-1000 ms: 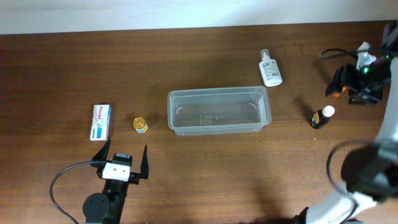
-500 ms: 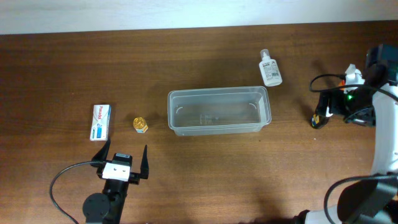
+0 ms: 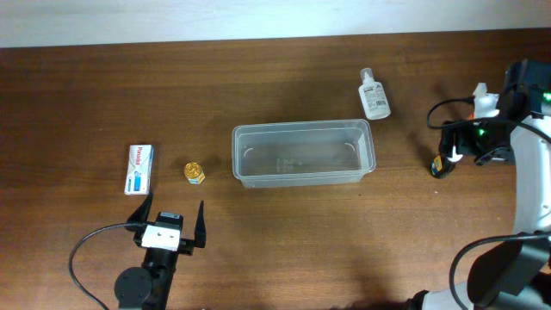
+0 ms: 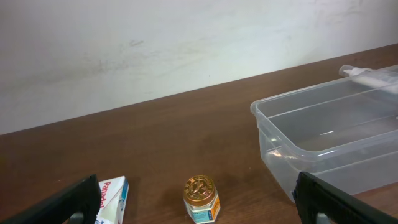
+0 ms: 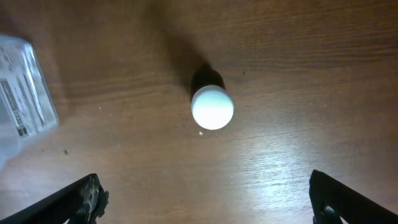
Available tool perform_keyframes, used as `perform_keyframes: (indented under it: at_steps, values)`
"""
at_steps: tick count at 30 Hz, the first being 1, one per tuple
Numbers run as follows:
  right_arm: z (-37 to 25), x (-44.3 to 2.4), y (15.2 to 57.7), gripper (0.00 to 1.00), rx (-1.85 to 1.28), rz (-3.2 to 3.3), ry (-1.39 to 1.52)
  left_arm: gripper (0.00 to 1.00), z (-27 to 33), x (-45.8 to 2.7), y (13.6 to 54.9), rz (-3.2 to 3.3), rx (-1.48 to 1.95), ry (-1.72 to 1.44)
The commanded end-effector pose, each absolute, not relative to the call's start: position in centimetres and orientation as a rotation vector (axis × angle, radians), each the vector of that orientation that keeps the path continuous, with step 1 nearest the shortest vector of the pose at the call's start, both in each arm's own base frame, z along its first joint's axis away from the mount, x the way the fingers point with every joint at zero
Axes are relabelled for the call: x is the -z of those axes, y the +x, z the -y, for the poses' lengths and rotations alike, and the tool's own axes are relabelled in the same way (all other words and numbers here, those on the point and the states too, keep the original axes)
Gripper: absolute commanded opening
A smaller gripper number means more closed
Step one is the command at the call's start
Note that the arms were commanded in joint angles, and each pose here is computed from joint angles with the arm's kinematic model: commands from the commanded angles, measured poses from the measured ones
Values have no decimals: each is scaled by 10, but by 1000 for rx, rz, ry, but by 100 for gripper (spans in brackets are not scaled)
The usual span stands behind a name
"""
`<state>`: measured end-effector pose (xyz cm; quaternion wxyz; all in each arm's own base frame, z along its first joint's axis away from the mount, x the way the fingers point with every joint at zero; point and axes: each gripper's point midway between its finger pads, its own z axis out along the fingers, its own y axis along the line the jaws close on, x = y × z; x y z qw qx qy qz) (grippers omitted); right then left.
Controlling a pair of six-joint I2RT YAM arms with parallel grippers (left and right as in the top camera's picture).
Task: Pack container
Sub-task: 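Lower the right gripper and grasp the small dark bottle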
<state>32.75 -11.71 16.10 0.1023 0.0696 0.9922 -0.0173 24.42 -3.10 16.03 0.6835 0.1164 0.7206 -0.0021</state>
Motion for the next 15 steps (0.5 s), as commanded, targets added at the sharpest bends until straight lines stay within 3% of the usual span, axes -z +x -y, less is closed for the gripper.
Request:
perform_keyframes:
  at_steps: [1, 15]
  values:
    - [118, -140, 322, 98, 56, -3004, 60, 99, 30, -160, 244, -1613, -6, 269]
    - [119, -77, 334, 98, -6, -3074, 51, 99, 30, -160, 244, -1613, -6, 269]
